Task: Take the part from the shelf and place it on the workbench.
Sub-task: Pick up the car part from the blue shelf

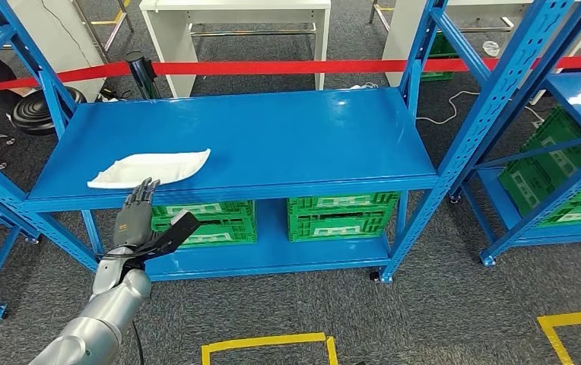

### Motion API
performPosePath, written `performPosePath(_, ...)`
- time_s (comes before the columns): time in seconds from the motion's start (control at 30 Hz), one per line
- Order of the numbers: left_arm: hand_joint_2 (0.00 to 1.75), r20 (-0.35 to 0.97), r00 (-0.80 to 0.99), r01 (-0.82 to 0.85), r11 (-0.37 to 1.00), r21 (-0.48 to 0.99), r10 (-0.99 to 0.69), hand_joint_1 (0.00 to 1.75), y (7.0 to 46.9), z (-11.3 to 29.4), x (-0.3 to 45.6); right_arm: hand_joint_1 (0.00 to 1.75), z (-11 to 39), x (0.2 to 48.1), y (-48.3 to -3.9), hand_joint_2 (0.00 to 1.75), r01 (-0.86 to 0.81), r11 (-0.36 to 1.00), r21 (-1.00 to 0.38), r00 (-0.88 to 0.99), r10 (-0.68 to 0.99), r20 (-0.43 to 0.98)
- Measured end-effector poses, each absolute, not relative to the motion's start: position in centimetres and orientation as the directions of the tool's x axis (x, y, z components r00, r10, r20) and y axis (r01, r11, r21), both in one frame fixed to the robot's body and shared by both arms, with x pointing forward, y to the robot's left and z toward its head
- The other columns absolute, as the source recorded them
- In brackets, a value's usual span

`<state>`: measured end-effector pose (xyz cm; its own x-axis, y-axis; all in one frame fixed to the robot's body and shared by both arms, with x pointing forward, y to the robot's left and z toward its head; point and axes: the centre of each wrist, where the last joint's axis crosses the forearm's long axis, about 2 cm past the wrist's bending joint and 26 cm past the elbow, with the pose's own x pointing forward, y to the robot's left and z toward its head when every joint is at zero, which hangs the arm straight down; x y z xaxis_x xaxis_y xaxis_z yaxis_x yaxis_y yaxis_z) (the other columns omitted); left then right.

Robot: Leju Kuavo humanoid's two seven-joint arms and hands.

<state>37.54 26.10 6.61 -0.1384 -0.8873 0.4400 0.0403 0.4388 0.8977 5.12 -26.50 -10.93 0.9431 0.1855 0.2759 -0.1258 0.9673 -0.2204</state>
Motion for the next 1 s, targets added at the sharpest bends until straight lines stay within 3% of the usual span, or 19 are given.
performPosePath(0.27,0.0,0.446,-0.145,-0.001,0.45,0.893,-0.884,0.0,26.05,7.07,37.85,0.0,-10.89,5.36,-26.33,1.75,-0.124,0.968,-0.217,0.94,0.185,0.287)
performPosePath(0.43,0.0,0.443,-0.145,-0.008,0.449,0.893,-0.884,0.0,25.96,6.85,37.62,0.0,-10.92,5.11,-26.43,1.75,-0.119,0.968,-0.22,0.898,0.199,0.393)
performPosePath(0.77,0.0,0.396,-0.141,-0.096,0.411,0.907,-0.907,0.0,25.99,7.03,37.59,0.0,-10.99,4.55,-26.27,1.75,-0.13,0.968,-0.216,0.914,0.201,0.353)
performPosePath(0.9,1.75,0.386,-0.133,-0.129,0.402,0.907,-0.913,0.0,25.98,7.13,37.61,0.0,-10.98,4.56,-26.19,1.75,-0.13,0.968,-0.215,0.914,0.201,0.353)
performPosePath(1.0,1.75,0.375,-0.118,-0.13,0.388,0.912,-0.92,0.0,25.88,7.17,37.63,0.0,-10.98,4.57,-26.19,1.75,-0.131,0.968,-0.215,0.913,0.202,0.353)
